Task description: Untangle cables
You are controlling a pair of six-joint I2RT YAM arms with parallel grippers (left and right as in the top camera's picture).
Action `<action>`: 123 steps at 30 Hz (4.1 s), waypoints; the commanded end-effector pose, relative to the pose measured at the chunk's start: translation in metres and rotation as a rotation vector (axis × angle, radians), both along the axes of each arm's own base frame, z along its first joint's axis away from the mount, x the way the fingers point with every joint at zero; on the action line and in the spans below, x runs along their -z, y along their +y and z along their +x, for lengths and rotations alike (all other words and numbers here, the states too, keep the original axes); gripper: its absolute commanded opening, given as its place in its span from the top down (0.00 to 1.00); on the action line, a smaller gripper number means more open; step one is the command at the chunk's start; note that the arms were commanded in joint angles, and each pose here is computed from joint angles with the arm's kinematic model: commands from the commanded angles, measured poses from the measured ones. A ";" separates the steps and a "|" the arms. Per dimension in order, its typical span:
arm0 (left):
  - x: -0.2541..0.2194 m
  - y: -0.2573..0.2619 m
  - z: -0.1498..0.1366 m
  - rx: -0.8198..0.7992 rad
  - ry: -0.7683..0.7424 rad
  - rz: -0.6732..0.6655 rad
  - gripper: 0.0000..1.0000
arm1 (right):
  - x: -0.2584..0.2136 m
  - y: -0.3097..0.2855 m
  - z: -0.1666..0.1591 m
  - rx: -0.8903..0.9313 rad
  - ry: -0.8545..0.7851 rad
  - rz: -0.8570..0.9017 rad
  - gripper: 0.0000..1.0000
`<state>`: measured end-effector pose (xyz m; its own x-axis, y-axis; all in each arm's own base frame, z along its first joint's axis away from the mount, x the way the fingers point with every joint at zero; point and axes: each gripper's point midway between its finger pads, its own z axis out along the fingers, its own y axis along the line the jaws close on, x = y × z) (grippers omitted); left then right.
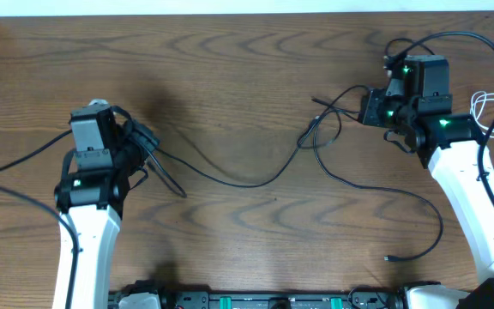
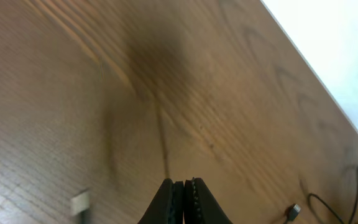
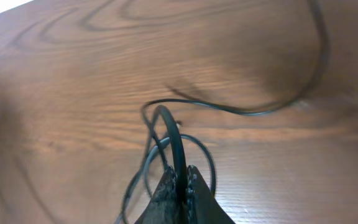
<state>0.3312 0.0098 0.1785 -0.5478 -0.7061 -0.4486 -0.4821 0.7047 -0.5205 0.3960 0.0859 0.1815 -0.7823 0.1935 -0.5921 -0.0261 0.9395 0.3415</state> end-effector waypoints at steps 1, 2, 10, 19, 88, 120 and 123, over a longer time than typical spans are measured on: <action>0.009 -0.009 0.007 0.089 0.014 0.002 0.91 | -0.018 0.028 -0.004 -0.195 -0.090 0.020 0.99; 0.012 -0.009 0.007 0.089 0.026 0.000 0.83 | -0.029 0.031 -0.003 -0.217 -0.131 0.029 0.99; 0.037 -0.009 0.011 0.088 0.102 -0.013 0.31 | -0.127 0.048 -0.024 -0.372 -0.473 0.049 0.99; 0.040 -0.009 0.012 0.068 0.112 -0.035 0.06 | -0.165 0.036 -0.044 -0.340 -0.593 -0.014 0.99; 0.044 -0.014 0.013 0.088 0.101 -0.048 0.92 | 0.150 0.096 0.013 -0.182 0.140 -0.111 0.38; 0.056 0.028 -0.002 -0.064 0.191 0.141 0.93 | -0.220 -0.014 0.025 0.001 -0.632 -0.330 0.99; 0.057 0.055 -0.013 -0.201 0.231 0.235 0.92 | -0.201 -0.037 0.031 0.052 -0.557 -0.370 0.99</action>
